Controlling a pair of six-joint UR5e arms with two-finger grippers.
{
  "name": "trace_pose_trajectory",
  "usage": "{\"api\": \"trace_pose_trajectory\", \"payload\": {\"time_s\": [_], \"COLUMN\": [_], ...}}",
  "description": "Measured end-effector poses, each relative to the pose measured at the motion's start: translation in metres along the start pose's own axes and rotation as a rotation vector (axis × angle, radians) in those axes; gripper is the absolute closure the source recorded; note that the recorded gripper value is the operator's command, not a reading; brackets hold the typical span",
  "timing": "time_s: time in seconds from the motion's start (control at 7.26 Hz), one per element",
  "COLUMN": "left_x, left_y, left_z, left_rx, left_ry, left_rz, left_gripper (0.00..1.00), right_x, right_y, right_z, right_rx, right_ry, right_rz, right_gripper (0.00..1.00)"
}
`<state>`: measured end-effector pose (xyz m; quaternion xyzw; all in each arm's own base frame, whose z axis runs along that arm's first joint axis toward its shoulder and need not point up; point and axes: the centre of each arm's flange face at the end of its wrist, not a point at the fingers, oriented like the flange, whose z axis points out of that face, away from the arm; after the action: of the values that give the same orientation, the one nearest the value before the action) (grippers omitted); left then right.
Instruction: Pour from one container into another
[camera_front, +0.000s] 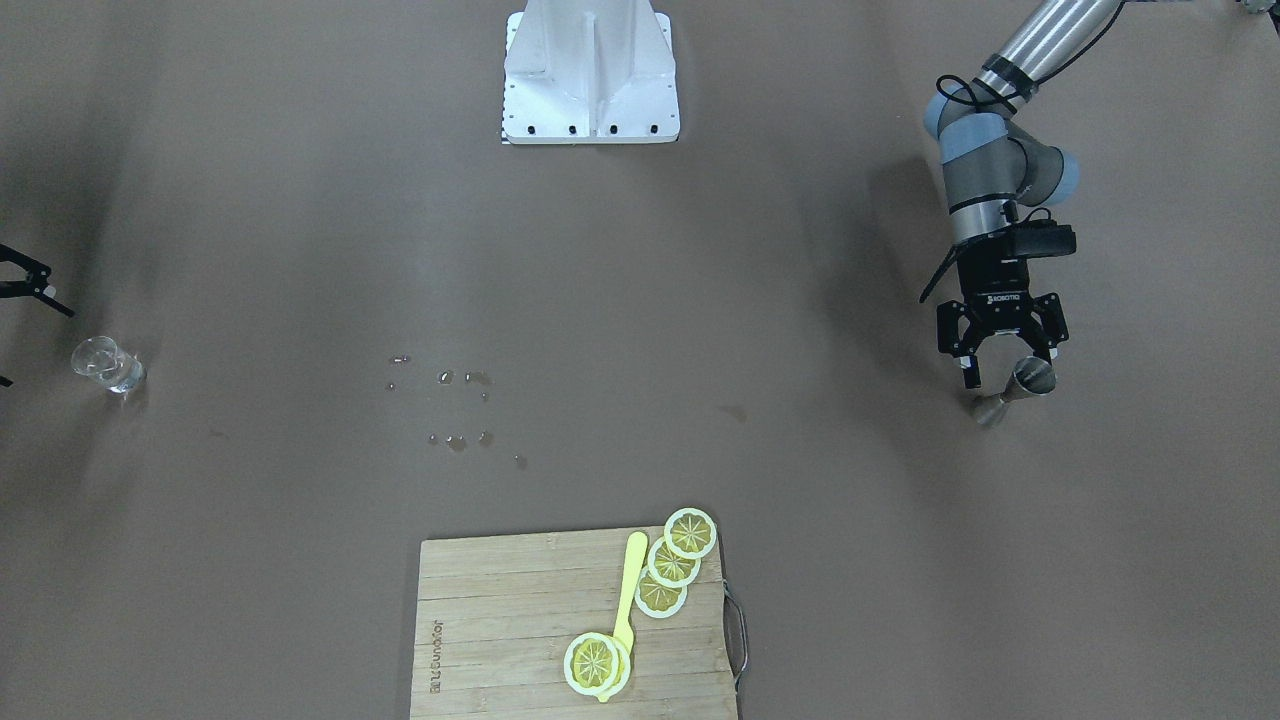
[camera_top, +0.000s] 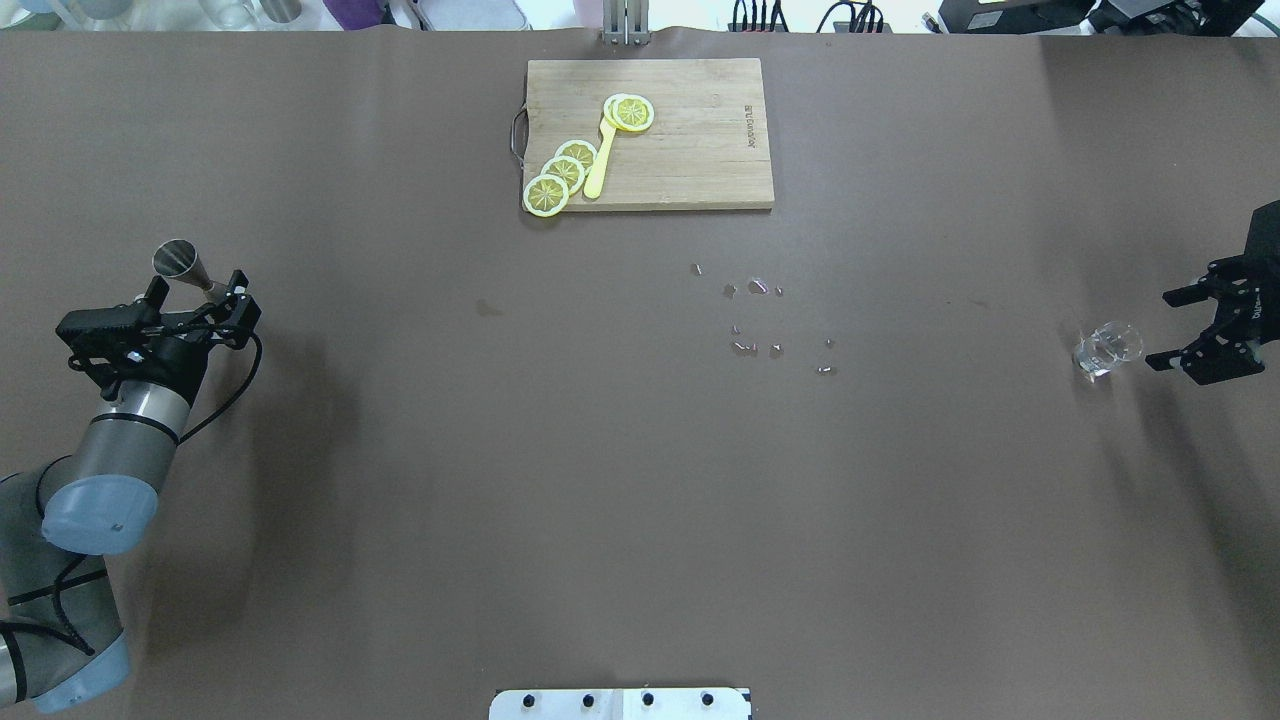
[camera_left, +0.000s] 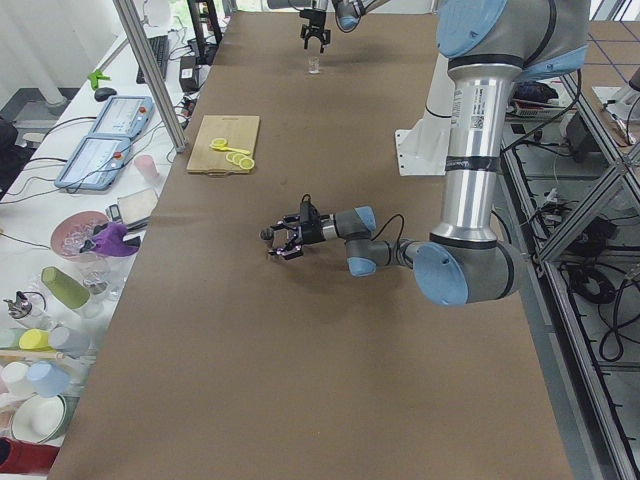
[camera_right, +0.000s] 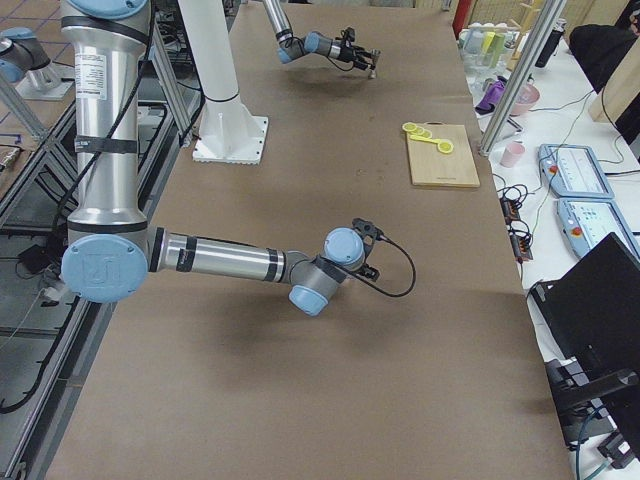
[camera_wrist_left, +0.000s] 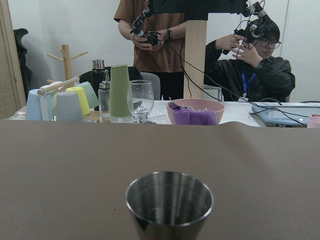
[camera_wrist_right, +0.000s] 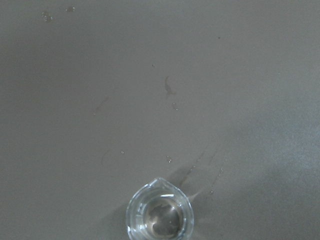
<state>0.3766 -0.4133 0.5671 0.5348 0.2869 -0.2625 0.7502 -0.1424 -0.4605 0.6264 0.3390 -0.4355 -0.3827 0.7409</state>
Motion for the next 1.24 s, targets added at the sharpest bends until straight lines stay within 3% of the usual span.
{"api": "trace_pose_trajectory", "payload": {"time_s": [0.69, 1.24], "left_x": [-0.006, -0.006], "left_y": [0.002, 0.007], "left_z": [0.004, 0.004], "left_rx": [0.07, 0.07], "left_ry": [-0.04, -0.052], "left_rz": [0.009, -0.008], "left_gripper": [0.03, 0.03], "right_x": [-0.001, -0.009], "right_y": [0.007, 0.008], "right_z": [0.016, 0.032], "right_rx": [0.07, 0.103], "right_ry": [0.01, 0.025], "right_rz": [0.006, 0.032], "right_gripper": [0.0, 0.0]}}
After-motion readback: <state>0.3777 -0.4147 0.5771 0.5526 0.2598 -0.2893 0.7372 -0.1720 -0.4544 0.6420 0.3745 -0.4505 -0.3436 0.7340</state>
